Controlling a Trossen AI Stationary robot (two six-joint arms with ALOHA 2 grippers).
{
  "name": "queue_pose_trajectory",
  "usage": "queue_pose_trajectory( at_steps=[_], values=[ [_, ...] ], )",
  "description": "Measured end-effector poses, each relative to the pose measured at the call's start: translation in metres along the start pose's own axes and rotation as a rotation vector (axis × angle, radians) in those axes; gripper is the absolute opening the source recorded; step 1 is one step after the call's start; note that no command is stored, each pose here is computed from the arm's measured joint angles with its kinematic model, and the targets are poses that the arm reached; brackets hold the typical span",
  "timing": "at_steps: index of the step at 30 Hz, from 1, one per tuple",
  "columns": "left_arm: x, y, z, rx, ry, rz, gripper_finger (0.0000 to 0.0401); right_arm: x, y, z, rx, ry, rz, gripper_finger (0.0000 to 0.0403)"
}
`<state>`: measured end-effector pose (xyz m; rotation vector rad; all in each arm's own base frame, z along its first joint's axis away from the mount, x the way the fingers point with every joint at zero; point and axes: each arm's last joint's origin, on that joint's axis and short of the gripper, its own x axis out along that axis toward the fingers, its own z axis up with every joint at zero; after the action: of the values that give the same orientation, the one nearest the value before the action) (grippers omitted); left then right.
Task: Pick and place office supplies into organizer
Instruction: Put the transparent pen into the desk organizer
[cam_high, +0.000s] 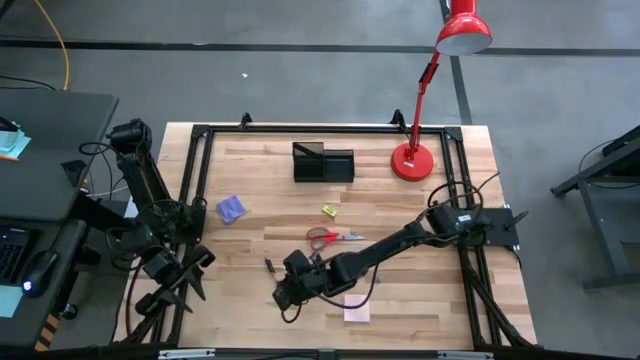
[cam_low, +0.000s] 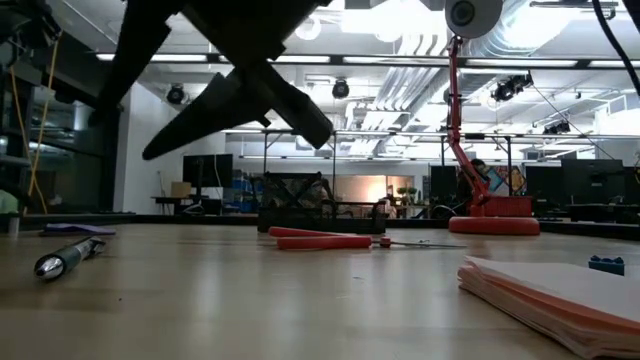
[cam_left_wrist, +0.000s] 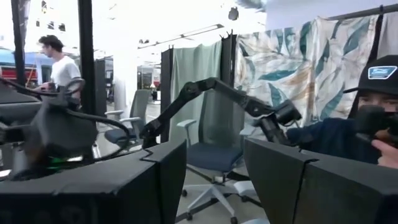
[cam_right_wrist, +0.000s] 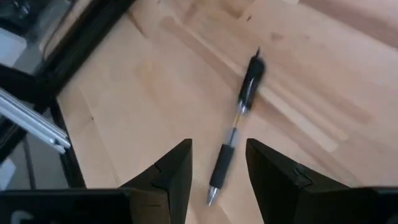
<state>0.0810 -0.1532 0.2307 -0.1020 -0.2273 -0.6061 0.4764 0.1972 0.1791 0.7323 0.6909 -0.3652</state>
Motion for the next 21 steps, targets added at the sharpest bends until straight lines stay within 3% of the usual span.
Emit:
queue_pose_trajectory(
  at_steps=[5,10,16,21],
  values=[
    [0.0,0.0,-0.001,0.005,0.009,0.014,0.0154,0.0,0.01,0.006,-0.061,0.009,-0.123,0.0144],
    [0.0,0.0,-0.001,0.004,0.016,0.02,0.0154,0.009,0.024,0.011,-0.086,-0.001,-0.12,0.0144],
    [0.0,0.0,-0.001,0.004,0.015,0.021,0.0154,0.033,0.011,0.002,-0.068,0.061,-0.16,0.0144],
    [0.0,0.0,-0.001,0.01,0.016,0.021,0.0154,0.035,0.012,0.0,-0.068,0.009,-0.164,0.0144]
  ],
)
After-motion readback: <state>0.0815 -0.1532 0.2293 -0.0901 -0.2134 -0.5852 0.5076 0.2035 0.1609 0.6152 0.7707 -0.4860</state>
